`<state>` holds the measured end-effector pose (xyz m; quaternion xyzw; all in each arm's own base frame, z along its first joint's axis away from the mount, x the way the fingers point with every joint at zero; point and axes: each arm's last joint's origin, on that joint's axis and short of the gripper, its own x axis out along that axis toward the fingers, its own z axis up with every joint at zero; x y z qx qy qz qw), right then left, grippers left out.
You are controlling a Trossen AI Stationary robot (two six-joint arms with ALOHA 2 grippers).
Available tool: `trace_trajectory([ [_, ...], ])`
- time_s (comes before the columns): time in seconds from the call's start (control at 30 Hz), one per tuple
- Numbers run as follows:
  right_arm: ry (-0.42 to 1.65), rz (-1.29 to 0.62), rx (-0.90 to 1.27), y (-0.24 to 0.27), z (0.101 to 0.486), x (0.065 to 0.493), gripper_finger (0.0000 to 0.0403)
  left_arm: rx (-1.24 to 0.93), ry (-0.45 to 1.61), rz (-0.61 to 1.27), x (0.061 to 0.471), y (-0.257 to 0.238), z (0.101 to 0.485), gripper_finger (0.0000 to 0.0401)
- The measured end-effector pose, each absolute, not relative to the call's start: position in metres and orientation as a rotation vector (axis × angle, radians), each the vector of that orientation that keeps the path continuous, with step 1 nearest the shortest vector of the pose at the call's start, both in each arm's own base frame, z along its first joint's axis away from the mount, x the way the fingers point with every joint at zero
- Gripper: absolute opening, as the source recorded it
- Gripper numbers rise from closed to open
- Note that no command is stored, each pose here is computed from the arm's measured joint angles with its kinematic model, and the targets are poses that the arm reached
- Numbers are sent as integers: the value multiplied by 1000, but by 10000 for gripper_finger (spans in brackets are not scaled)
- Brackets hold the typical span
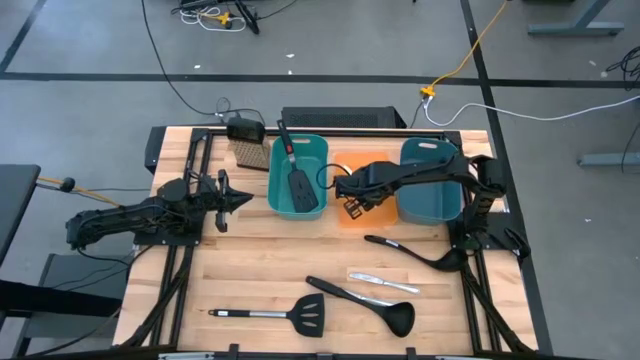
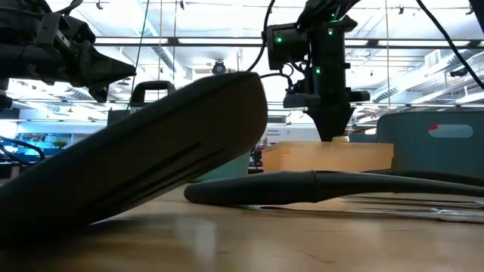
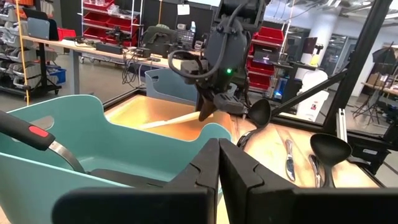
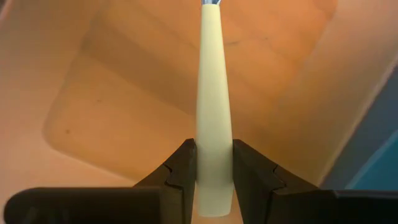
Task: Pick & Place Kitchen Items
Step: Put the yellow table knife into the orange bin
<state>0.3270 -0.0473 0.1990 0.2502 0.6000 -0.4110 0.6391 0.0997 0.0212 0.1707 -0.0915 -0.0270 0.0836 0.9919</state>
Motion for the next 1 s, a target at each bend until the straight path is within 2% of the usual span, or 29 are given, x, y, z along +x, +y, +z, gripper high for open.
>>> trace_trajectory([
  [0.4, 1349, -912, 599, -47, 169, 320, 92, -181, -55, 168, 100, 21, 171, 14],
  [1.0, 1313, -866, 590, -52, 163, 323, 95, -181, -54, 168, 100, 21, 171, 14],
])
